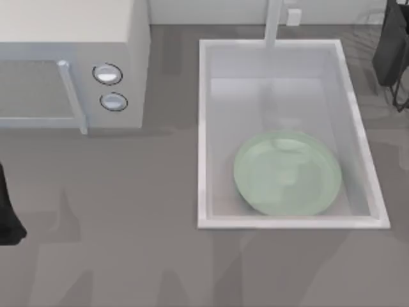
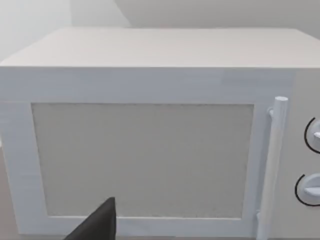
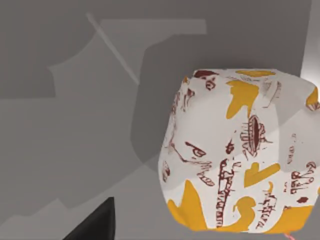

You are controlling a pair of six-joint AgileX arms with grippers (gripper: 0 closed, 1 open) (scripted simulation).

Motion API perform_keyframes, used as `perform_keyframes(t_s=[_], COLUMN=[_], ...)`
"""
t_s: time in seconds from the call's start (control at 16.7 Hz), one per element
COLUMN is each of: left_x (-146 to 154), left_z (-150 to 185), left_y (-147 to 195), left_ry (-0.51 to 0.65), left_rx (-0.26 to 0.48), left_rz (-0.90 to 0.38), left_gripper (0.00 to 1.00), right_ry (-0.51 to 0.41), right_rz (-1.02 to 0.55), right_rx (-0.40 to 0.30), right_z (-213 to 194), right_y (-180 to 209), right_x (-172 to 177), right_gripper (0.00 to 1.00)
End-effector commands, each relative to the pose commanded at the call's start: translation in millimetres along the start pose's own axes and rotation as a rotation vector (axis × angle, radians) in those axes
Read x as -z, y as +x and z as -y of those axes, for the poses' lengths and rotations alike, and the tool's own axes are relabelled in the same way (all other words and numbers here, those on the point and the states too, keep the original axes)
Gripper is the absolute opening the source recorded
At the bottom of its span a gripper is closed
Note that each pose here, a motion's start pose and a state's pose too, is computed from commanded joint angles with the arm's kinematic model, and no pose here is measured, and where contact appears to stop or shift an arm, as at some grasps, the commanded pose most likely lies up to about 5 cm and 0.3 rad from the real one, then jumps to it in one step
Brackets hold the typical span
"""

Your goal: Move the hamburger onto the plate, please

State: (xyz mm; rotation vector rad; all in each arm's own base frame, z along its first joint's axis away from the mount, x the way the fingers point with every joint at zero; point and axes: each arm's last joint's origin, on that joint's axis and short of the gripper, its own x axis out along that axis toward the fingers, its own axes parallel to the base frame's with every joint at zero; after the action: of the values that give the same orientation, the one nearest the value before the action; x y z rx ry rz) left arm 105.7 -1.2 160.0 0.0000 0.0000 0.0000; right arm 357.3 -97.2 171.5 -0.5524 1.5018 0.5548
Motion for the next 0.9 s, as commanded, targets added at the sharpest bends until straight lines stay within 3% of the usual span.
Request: perform_keyframes(t_s=[0.48,0.78,0.9], left_x=[0,0,0], left_z=[0,0,0], left_y=[0,0,0], left_ry=[0.0,0.0,0.0], left_rx=[0.0,0.0,0.0], left_rz=[0.0,0.0,0.0], left_gripper=[1.0,1.0,1.0], right_ry=[0.003,0.003,0.003], right_rz=[0.002,0.0,0.0], right_rx=[0.003,-0.001,-0.001], right_z=[2,1,1], right_y=[73,79,79], right_x=[1,1,1], right_gripper=[1.0,1.0,0.85])
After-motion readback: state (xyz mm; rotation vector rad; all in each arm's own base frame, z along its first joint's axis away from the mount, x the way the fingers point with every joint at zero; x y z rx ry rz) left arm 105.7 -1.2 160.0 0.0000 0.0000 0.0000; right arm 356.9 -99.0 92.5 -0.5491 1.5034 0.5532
